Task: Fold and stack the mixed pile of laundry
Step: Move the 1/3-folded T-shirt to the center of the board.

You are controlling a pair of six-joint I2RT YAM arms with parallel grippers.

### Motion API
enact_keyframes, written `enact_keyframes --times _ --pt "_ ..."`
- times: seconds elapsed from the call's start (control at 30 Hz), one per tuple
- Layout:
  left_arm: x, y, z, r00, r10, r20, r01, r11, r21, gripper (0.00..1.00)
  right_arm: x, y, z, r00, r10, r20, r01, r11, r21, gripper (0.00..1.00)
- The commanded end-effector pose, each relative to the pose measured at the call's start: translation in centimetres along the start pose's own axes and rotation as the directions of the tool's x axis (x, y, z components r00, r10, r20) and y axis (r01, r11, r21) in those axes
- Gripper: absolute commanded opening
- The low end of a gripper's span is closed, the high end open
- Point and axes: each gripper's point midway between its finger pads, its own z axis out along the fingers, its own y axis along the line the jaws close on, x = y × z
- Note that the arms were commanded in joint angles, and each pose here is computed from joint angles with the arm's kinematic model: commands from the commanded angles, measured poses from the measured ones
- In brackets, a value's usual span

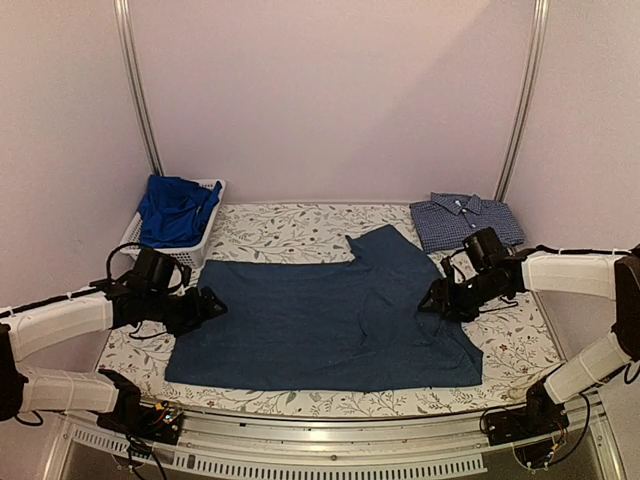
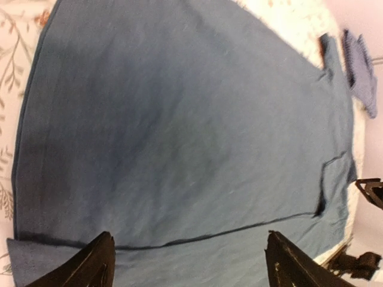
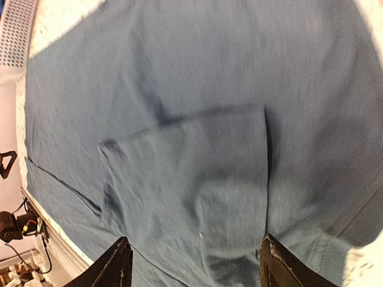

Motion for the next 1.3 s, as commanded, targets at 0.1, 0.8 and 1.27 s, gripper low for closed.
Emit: enact_keyframes --times 0.1,0.8,1.27 --pt "-7.9 -6.1 -1.7 0.963 0.214 0.166 -0.227 0.972 0.060 0.91 -13.7 4.1 -5.0 0.921 -0.271 0.281 0.245 0.961 0.127 0.71" --pt "-15.7 -8.9 6.6 0.943 0.322 0.085 -0.322 0.947 -0.007 0.83 -28.5 -0.9 7.6 0.913 -0.350 0.209 0.266 0.900 0.345 0.52" --pt "-15.8 -6.6 8.5 0.949 0.313 0.044 -0.308 0.947 -0.094 0.83 -27.6 -4.5 11.7 0.940 -0.319 0.124 0.258 0.899 0.354 0.44"
